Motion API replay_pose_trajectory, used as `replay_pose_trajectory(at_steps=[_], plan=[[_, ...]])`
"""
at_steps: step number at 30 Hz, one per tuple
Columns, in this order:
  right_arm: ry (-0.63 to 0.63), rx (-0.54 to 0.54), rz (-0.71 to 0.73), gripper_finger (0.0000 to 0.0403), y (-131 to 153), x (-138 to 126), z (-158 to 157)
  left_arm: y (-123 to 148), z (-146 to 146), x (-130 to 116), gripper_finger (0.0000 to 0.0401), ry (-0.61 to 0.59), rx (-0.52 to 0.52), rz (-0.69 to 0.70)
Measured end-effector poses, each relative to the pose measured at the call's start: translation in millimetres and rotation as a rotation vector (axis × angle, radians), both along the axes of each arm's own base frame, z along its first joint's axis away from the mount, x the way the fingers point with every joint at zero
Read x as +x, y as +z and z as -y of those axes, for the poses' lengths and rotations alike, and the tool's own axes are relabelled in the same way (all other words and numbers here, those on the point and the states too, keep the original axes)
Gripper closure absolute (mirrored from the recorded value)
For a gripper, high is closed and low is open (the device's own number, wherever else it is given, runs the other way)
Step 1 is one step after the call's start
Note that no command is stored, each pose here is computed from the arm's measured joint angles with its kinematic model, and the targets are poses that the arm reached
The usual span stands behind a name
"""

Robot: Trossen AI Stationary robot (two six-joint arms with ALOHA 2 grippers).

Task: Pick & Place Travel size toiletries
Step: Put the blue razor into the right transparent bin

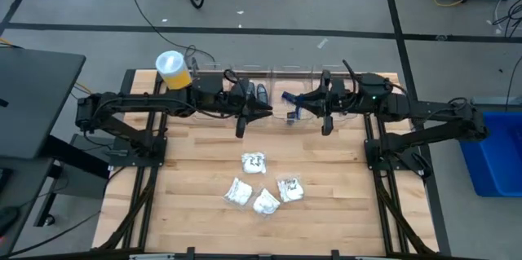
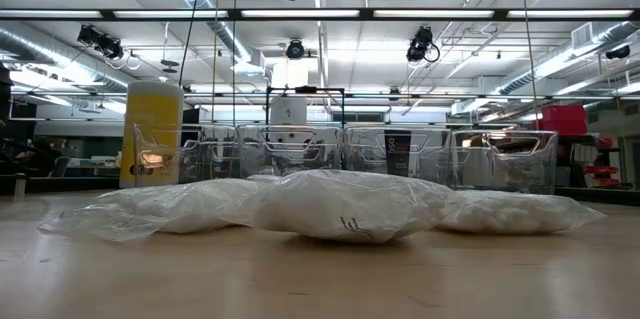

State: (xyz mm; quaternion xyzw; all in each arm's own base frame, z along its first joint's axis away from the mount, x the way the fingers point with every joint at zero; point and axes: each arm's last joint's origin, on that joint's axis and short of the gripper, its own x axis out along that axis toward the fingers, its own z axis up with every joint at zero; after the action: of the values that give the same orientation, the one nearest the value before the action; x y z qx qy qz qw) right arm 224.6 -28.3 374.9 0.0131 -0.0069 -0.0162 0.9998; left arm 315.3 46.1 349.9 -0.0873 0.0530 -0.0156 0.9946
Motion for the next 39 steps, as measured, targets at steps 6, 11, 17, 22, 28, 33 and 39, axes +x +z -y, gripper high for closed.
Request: replay_pose_trajectory(at_steps=[6, 11, 17, 22, 28, 33, 39], plan=[[-0.032, -0.017, -0.022, 0.0358, 6, -23, 3, 8, -7, -10, 0.0358, 0.007, -0.001, 0.009], [-0.062, -0.011, -0.059, 0.0358, 7, -41, 6, 13, -11, -21, 0.0389, 0.049, 0.025, -0.015], [-0.089, -0.019, -0.092, 0.0358, 7, -53, 9, 19, -17, -31, 0.0391, 0.086, 0.037, -0.008], [-0.116, -0.016, -0.106, 0.0358, 6, -59, 12, 21, -20, -35, 0.0391, 0.104, 0.045, -0.001], [-0.142, -0.010, -0.124, 0.0358, 5, -61, 16, 25, -20, -39, 0.0393, 0.132, 0.059, 0.002], [-0.162, -0.002, -0.124, 0.0358, 4, -62, 19, 25, -19, -42, 0.0396, 0.136, 0.065, -0.009], [-0.232, 0.015, -0.140, 0.0358, 3, -63, 22, 26, -19, -44, 0.0397, 0.119, 0.080, -0.017]])
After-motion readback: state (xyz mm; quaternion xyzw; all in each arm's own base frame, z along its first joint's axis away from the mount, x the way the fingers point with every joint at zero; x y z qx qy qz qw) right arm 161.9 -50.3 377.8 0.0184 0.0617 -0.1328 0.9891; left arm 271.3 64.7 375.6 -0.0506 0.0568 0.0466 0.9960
